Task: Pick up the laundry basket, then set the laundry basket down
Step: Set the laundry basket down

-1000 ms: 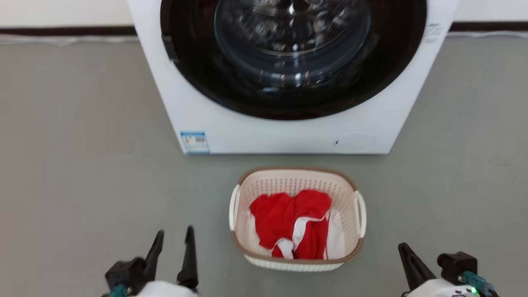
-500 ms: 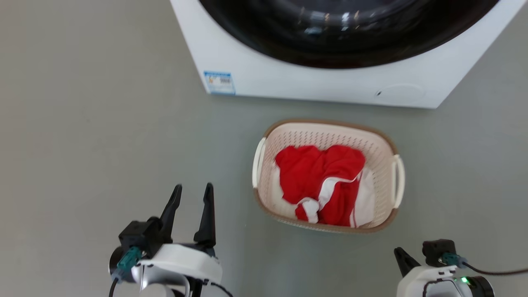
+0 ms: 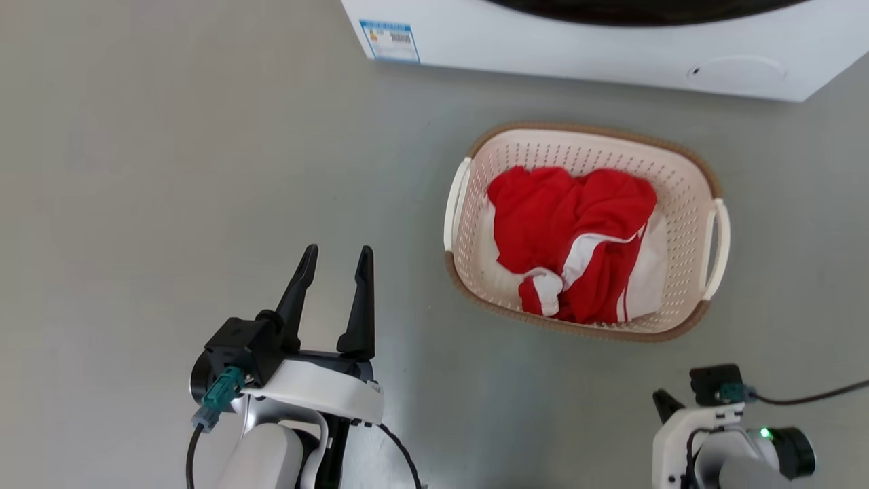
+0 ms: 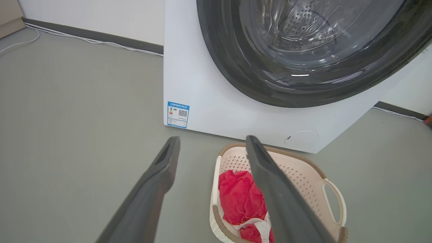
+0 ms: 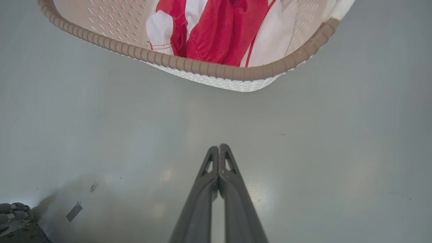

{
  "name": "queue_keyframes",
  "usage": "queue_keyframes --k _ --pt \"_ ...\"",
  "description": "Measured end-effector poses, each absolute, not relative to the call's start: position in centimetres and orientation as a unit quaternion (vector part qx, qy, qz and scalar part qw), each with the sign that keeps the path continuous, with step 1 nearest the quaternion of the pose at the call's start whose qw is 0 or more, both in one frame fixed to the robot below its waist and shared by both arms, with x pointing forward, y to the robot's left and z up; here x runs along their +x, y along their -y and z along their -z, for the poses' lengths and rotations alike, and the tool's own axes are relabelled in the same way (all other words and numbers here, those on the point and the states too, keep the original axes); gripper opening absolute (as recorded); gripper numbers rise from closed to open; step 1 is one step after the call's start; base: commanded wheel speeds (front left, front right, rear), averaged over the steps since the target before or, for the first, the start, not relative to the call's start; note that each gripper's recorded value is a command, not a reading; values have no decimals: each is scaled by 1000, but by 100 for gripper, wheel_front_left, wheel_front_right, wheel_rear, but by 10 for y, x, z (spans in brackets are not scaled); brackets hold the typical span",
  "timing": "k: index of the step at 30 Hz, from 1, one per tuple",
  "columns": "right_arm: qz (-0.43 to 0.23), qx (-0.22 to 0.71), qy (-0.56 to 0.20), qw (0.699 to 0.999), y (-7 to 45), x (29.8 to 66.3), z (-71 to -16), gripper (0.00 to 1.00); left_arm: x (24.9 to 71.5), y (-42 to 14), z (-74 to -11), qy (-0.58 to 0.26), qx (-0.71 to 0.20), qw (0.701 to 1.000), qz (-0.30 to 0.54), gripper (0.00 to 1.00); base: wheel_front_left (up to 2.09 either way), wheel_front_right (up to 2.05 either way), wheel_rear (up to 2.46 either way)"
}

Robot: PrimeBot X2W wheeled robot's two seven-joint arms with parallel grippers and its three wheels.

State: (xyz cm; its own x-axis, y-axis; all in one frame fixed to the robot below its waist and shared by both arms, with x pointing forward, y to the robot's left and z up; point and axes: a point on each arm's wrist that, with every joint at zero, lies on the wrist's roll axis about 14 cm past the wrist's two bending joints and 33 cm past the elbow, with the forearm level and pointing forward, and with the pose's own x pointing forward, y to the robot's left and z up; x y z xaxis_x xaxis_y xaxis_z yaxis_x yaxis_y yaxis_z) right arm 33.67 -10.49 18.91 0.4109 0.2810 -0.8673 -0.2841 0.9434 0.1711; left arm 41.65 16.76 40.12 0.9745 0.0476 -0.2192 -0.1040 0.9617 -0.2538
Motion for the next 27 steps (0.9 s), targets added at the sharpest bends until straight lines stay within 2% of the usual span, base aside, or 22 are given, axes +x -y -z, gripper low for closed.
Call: queue_keyframes --k 9,16,22,27 --pt "-159 -2 -537 828 111 343 -166 0 426 -166 -381 -126 -127 983 -38 100 0 0 0" --pt "-154 0 -529 835 113 362 -159 0 432 -163 -369 -138 -124 982 -35 100 0 0 0" --pt "-152 1 -539 828 114 356 -151 0 432 -160 -362 -146 -125 981 -33 100 0 0 0" --pt "-155 4 -529 835 109 371 -149 0 434 -160 -360 -146 -123 981 -34 100 0 0 0"
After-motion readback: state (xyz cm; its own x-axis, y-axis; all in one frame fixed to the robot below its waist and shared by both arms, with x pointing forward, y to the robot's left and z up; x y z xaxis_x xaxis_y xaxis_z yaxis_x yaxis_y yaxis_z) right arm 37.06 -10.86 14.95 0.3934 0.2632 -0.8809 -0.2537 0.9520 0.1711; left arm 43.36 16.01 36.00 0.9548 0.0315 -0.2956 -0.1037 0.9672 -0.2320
